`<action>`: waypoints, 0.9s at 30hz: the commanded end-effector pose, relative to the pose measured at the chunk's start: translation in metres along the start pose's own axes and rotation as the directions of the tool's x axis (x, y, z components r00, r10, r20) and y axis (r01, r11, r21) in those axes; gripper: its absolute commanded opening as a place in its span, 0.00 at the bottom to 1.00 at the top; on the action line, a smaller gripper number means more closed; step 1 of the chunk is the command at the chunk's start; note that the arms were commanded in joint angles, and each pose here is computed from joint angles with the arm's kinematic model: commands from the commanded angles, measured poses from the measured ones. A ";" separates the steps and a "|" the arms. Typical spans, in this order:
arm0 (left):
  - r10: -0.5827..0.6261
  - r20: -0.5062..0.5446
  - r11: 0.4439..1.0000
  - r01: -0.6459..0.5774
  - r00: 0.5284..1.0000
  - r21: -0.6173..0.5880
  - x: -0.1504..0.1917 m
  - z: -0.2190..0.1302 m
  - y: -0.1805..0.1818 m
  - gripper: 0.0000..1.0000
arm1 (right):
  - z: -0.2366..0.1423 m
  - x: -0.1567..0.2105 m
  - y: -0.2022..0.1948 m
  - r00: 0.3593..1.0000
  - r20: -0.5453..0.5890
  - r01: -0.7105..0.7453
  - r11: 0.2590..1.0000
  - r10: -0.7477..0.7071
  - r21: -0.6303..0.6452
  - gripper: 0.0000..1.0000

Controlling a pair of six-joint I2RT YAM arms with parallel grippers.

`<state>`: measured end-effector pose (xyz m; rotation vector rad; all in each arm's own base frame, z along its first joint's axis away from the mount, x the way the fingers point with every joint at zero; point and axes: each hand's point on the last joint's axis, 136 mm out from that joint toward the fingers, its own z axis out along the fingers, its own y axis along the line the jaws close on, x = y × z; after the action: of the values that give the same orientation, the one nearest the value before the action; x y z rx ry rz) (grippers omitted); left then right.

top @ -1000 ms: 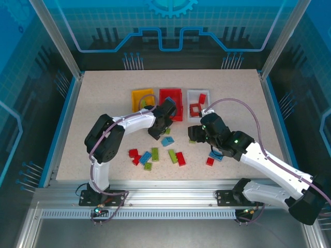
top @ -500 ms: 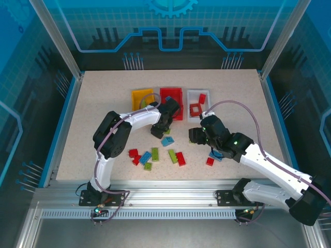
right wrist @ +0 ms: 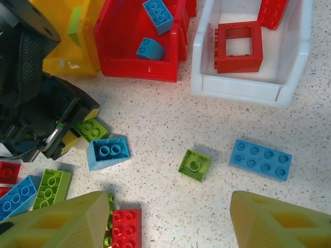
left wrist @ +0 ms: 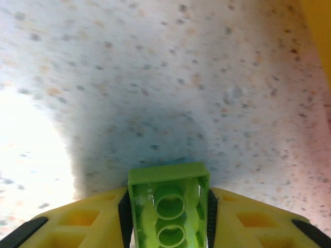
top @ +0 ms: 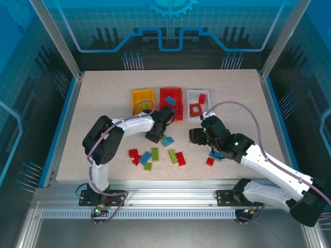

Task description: Sort the legos into containers by color

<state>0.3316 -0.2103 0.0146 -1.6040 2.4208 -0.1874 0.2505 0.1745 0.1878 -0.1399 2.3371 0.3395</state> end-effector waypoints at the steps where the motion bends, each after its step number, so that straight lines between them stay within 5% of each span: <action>1: -0.020 0.017 0.993 0.022 1.000 -0.114 -0.012 0.016 0.034 0.44 | -0.002 0.000 0.006 1.000 0.012 -0.019 0.999 0.019 -0.028 0.65; 8: -0.033 0.025 0.996 0.035 0.999 -0.087 -0.017 0.008 0.027 0.36 | -0.004 -0.001 0.011 1.000 0.016 -0.016 0.999 0.017 -0.043 0.65; 16: 0.087 0.173 0.990 -0.104 0.981 0.091 -0.057 -0.080 0.006 0.30 | -0.012 -0.011 0.016 0.999 0.054 -0.005 0.997 0.009 -0.073 0.64; 21: 0.259 0.316 0.947 -0.305 0.913 0.104 -0.096 -0.124 -0.016 0.30 | -0.015 -0.026 0.046 0.993 0.118 0.055 0.974 -0.030 -0.218 0.65; 27: 0.484 0.374 0.857 -0.515 0.791 -0.020 -0.146 -0.124 -0.059 0.31 | -0.019 -0.051 0.105 0.980 0.200 0.112 0.875 -0.018 -0.471 0.67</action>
<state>0.3926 -0.1251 0.1744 -1.0675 2.2819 -0.1348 0.2551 0.2354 0.2310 -0.3064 2.1446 0.6812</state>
